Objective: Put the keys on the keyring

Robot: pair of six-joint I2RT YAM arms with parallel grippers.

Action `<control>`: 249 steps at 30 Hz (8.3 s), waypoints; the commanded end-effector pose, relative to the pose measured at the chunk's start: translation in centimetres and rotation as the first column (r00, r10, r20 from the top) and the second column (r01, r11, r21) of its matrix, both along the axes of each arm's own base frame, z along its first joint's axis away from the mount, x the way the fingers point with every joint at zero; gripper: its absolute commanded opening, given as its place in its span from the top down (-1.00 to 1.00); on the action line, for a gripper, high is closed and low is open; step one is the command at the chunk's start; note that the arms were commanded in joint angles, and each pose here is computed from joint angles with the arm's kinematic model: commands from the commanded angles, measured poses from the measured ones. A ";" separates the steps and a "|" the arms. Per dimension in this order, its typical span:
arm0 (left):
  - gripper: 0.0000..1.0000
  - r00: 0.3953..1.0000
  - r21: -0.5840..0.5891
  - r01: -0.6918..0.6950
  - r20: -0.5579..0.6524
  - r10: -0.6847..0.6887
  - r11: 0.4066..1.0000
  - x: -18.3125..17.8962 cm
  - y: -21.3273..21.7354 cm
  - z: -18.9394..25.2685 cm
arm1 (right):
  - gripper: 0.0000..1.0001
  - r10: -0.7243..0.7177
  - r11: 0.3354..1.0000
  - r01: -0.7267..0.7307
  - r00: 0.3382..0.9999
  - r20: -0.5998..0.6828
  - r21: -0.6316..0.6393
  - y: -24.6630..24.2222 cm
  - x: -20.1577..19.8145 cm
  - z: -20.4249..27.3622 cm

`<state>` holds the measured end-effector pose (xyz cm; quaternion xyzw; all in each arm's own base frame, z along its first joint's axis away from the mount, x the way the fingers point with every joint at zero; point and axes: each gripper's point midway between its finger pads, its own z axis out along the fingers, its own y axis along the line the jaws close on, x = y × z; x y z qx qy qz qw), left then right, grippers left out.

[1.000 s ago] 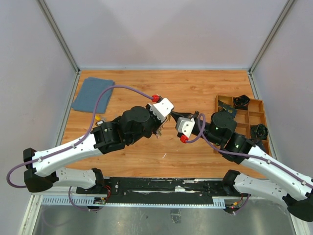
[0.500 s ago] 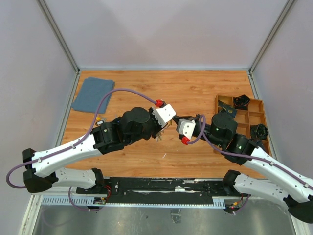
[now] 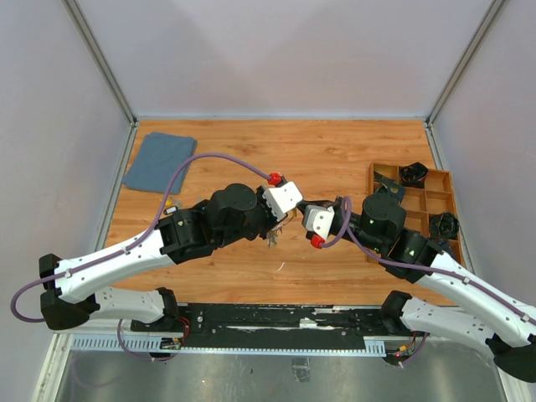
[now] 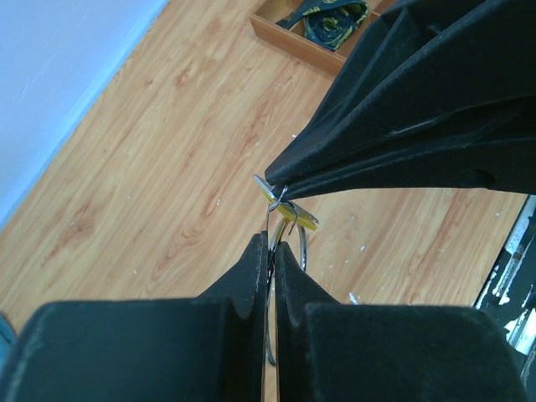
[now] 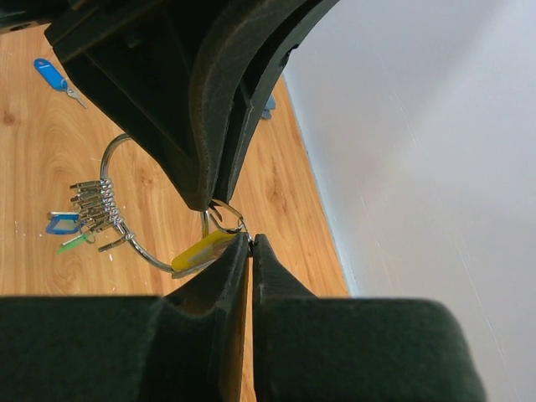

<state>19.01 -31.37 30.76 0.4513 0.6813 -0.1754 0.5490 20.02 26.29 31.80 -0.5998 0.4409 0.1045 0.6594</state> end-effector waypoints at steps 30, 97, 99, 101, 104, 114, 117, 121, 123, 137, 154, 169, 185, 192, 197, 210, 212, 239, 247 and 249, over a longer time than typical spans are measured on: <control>0.99 0.998 -0.036 -0.060 -0.020 0.059 0.998 -0.1 -0.5 -1.3 | 0.34 -0.336 0.891 0.391 0.910 -0.242 0.232 -5.8 2.0 2.6; 0.99 0.989 -0.135 -0.146 -0.009 0.146 0.980 1.0 -0.1 -0.7 | 0.53 0.240 0.673 0.690 0.138 -0.961 0.267 1.8 0.7 -1.7; 0.99 0.989 -0.137 -0.147 -0.010 0.147 0.980 1.0 -0.1 -0.6 | 0.54 0.240 0.675 0.689 0.134 -0.961 0.264 1.8 0.7 -1.8; 0.99 0.989 -0.135 -0.148 -0.009 0.148 0.980 1.0 -0.1 -0.6 | 0.55 0.241 0.681 0.685 0.127 -0.962 0.261 2.0 0.6 -1.9; 0.99 0.988 -0.134 -0.153 -0.009 0.153 0.979 1.0 0.0 -0.6 | 0.55 0.244 0.686 0.682 0.111 -0.963 0.253 2.2 0.5 -2.1; 0.99 0.987 -0.129 -0.158 -0.005 0.159 0.979 1.1 0.1 -0.7 | 0.86 0.247 0.696 0.679 0.078 -0.966 0.233 2.5 0.4 -2.3; 0.99 0.987 -0.131 -0.160 -0.005 0.161 0.978 1.1 0.2 -0.7 | 0.99 0.237 0.690 0.688 0.078 -0.968 0.225 2.2 0.5 -2.4; 0.84 0.988 -0.143 -0.155 -0.007 0.156 0.977 1.0 0.3 -0.5 | 0.99 0.227 0.684 0.691 0.100 -0.969 0.232 1.9 0.7 -1.9; 0.64 0.989 -0.153 -0.146 -0.010 0.147 0.977 0.8 0.2 -0.4 | 0.99 0.238 0.686 0.681 0.122 -0.964 0.255 1.9 0.7 -1.2; 0.22 0.991 -0.216 -0.135 -0.029 0.132 0.967 0.2 0.6 0.2 | 0.99 0.175 0.647 0.715 0.199 -0.964 0.265 0.3 1.5 -0.9; 0.05 0.900 -0.162 -0.417 -0.207 0.383 0.894 8.3 7.5 -5.1 | 0.99 -0.251 0.735 0.675 0.184 -0.950 -0.063 -3.9 0.1 -5.7; -0.10 0.796 -0.164 -0.595 -0.253 0.550 0.787 10.0 12.2 -6.8 | 0.99 -0.684 0.689 0.330 0.005 -0.729 -0.645 -7.6 -4.1 -11.9; -0.11 0.751 -0.180 -0.652 -0.295 0.591 0.737 8.2 14.7 -6.8 | 0.97 -0.696 0.716 0.237 0.171 -0.698 -0.656 4.1 9.3 -19.3; -0.11 0.739 -0.194 -0.666 -0.308 0.600 0.720 7.4 15.6 -6.4 | 0.91 -0.675 0.733 0.311 0.226 -0.702 -0.605 8.6 15.2 -21.7; -0.11 0.726 -0.191 -0.680 -0.311 0.613 0.708 7.0 16.3 -6.5 | 0.57 -0.625 0.773 0.324 0.244 -0.741 -0.546 11.2 17.0 -21.8; -0.13 0.705 -0.147 -0.688 -0.365 0.608 0.711 7.7 15.2 -9.8 | -0.07 -0.590 0.754 0.511 0.250 -0.767 -0.413 3.8 12.0 -17.4; -0.13 0.701 -0.142 -0.688 -0.382 0.602 0.711 8.0 15.0 -10.4 | -0.01 -0.581 0.746 0.521 0.204 -0.788 -0.415 2.8 10.4 -17.7; -0.33 0.102 0.029 -0.986 -0.672 0.733 0.164 11.3 28.1 -21.7 | 0.13 -0.511 0.709 0.564 -0.002 -0.859 -0.423 1.5 2.4 -21.1; -0.27 -0.063 0.044 -0.998 -0.601 0.797 -0.045 15.2 34.2 -22.4 | 0.13 -0.496 0.734 0.551 0.036 -0.868 -0.397 1.0 1.8 -19.9; -0.27 -0.102 0.066 -0.995 -0.567 0.817 -0.078 15.7 35.3 -22.8 | 0.13 -0.493 0.738 0.551 0.046 -0.869 -0.389 0.8 1.7 -19.6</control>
